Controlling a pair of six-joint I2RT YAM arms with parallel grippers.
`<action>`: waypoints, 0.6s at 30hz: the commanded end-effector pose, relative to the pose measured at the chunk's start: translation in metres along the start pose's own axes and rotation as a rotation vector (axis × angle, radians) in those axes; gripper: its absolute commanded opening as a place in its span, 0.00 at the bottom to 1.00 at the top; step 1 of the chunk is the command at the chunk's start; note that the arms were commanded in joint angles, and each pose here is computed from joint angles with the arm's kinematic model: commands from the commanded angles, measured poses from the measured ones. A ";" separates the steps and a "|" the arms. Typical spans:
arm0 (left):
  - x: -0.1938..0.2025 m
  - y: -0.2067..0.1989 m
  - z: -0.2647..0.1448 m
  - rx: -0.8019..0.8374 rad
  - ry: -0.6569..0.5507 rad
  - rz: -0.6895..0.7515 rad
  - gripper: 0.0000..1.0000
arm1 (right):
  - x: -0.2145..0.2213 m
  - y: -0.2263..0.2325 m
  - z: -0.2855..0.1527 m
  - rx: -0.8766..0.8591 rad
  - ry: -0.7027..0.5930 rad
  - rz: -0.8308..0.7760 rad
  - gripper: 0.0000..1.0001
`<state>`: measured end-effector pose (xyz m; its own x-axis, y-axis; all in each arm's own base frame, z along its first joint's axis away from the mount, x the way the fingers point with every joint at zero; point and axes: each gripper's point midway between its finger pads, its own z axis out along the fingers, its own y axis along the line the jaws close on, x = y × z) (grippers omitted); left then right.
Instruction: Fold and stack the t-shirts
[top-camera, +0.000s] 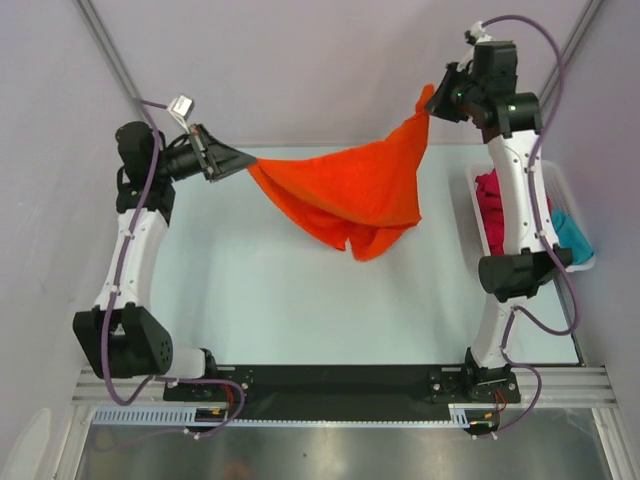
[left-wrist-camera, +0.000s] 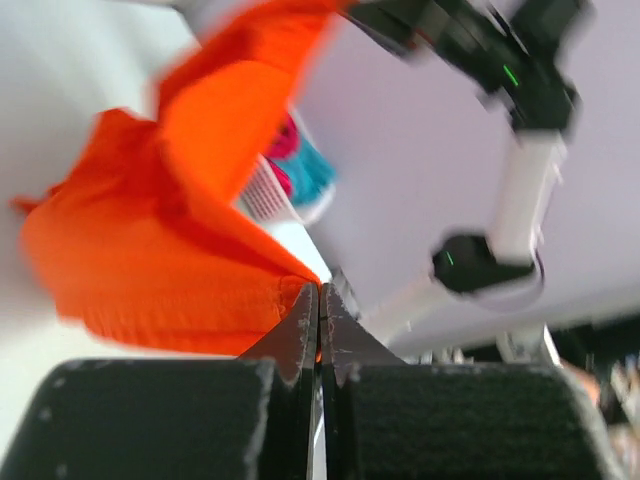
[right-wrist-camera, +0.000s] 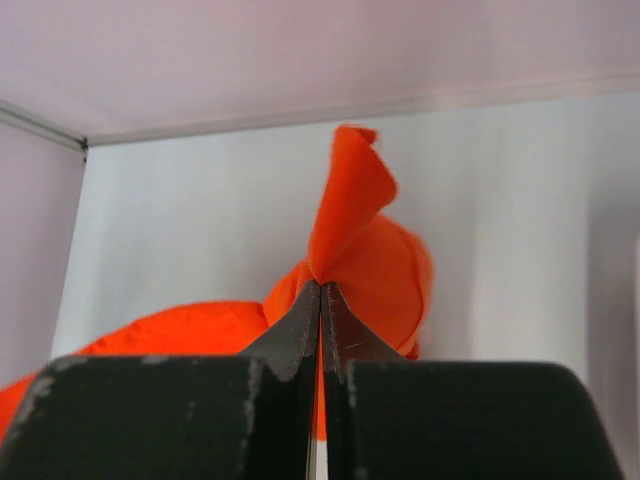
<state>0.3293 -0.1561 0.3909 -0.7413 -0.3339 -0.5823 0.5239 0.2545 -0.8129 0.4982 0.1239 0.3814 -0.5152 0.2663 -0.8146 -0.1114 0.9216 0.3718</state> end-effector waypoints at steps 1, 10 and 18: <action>-0.053 0.005 -0.024 -0.091 -0.156 -0.043 0.00 | -0.043 -0.005 -0.052 0.034 -0.147 -0.016 0.00; -0.111 -0.029 -0.043 -0.103 -0.260 0.026 0.00 | -0.078 -0.018 -0.098 0.082 -0.280 -0.020 0.00; -0.142 -0.018 -0.054 -0.139 -0.294 0.020 0.00 | -0.086 -0.027 -0.096 0.107 -0.309 -0.003 0.00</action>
<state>0.3888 -0.0817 0.4876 -0.5646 -0.5319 -0.6311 0.5112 0.3751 -0.7733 0.4680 0.0595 0.4514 -0.3346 0.3145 -0.8883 -0.0174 0.9404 0.3395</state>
